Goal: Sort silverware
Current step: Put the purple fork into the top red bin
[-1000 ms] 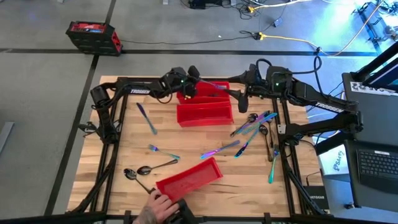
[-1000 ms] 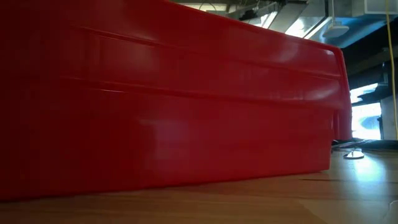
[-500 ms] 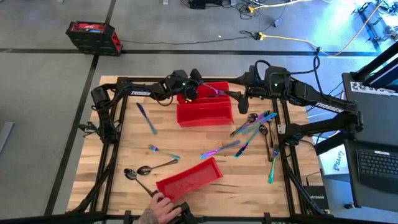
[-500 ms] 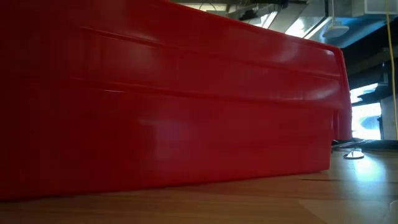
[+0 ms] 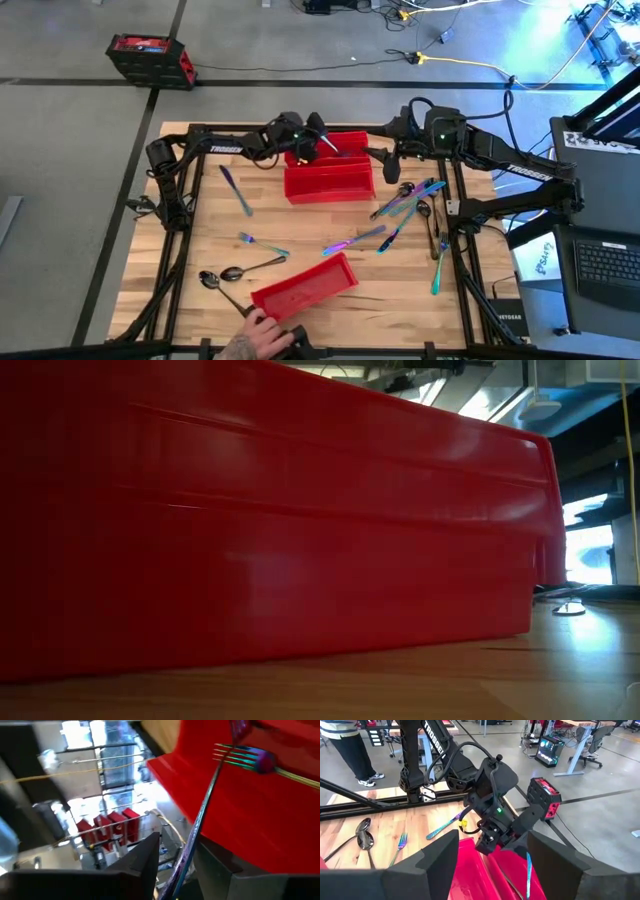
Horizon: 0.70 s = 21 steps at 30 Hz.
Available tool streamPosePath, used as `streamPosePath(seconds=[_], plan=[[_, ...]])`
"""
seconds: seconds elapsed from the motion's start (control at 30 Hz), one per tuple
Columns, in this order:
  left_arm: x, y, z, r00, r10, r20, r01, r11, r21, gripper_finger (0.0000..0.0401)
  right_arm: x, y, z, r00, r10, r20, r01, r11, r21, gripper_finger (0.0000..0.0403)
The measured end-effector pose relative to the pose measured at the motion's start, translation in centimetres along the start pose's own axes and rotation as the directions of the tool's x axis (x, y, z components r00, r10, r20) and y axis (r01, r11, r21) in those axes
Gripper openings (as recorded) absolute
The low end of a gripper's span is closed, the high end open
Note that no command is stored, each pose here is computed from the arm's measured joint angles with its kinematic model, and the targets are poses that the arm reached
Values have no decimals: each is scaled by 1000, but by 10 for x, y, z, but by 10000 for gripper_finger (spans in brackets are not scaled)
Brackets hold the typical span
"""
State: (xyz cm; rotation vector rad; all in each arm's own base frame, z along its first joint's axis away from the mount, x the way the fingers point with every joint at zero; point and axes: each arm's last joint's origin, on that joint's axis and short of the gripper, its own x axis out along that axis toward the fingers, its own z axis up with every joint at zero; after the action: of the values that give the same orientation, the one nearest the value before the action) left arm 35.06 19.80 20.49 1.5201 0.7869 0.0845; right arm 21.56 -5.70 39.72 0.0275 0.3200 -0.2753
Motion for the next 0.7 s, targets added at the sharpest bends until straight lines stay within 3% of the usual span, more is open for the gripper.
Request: streamPosePath(seconds=[0.2, 0.43, 0.6, 0.7], plan=[[-1, 16, 0, 996, -89, 29, 84, 988, 130, 102, 0, 0, 0, 1000, 0, 0, 0, 1000, 0, 220], [-6, 35, -1, 975, -207, 79, 189, 963, 194, 102, 0, 0, 0, 1000, 3, -2, -3, 1000, 0, 220], [-13, 27, -2, 920, -377, 109, 340, 904, 260, 102, 0, 0, -1, 1000, 12, -8, -12, 1000, 0, 220], [-14, 23, -8, 907, -412, 85, 374, 883, 284, 102, 0, 0, -1, 1000, 17, -12, -17, 1000, 0, 220]])
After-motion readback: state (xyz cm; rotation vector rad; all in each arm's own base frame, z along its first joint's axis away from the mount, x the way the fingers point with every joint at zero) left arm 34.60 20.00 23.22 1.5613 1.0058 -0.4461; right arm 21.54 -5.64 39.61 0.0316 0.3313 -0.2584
